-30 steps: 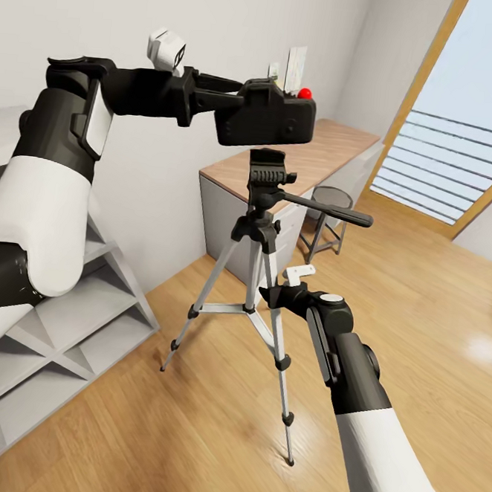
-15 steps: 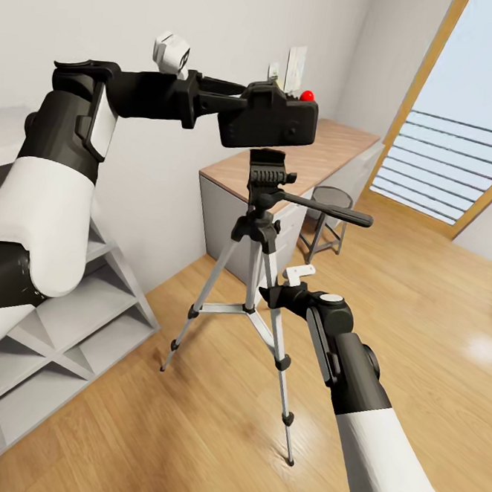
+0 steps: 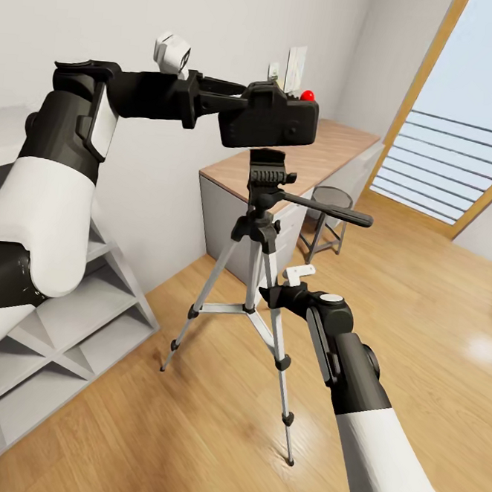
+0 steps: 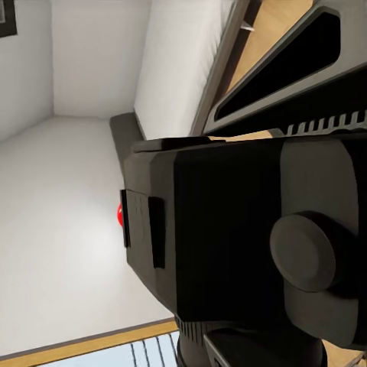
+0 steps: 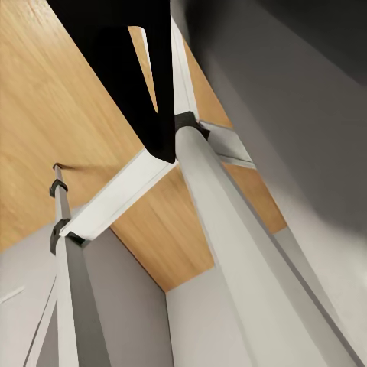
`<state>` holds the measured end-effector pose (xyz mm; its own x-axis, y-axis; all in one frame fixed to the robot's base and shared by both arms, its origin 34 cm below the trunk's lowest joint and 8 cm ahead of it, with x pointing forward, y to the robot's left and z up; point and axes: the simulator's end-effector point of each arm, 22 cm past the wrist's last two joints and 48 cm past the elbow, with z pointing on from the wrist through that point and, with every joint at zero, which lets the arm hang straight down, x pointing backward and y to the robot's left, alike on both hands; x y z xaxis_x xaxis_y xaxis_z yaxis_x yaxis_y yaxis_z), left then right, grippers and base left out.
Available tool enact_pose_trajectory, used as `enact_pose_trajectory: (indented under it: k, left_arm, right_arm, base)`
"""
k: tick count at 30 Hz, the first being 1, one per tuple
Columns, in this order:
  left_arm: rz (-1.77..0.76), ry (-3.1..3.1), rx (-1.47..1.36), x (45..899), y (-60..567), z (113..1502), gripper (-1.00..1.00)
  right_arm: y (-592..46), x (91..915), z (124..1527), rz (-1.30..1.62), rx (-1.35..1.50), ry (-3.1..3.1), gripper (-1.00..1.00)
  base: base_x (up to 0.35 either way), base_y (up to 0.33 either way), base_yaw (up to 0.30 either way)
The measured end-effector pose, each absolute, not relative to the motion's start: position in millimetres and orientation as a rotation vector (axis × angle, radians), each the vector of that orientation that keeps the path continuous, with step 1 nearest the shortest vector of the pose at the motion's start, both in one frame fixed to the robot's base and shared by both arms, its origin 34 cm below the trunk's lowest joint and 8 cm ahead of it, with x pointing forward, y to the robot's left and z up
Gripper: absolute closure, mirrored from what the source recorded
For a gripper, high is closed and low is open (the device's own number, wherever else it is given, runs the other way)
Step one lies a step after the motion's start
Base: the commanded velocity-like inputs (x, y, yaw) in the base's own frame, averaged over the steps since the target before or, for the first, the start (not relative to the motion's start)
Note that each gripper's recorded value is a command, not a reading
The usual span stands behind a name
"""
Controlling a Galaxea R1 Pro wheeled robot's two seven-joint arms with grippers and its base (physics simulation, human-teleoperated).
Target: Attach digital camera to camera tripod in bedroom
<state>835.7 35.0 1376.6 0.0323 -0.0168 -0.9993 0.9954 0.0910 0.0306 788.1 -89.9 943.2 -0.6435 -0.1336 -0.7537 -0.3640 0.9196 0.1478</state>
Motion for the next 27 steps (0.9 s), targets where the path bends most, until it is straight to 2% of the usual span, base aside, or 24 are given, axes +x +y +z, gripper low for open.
enact_pose_trajectory:
  k: [15, 16, 27]
  left_arm:
    - [-1.130, 1.214, 1.139, 836.1, 34.5, 1377.1, 1.00]
    - [-1.129, 1.215, 1.137, 836.5, 34.6, 1377.2, -1.00]
    - [-1.113, 1.220, 1.117, 841.6, 35.2, 1378.5, -1.00]
  right_arm:
    - [-89.9, 788.1, 943.2, 0.366, -0.352, 2.265, 1.00]
    - [-89.9, 788.1, 943.2, 0.366, -0.352, 2.266, 1.00]
    - [-90.0, 788.1, 943.2, 0.366, -0.352, 2.265, 1.00]
  base:
    - [0.000, 0.000, 0.000]
    - [0.000, 0.000, 0.000]
    - [0.000, 0.000, 0.000]
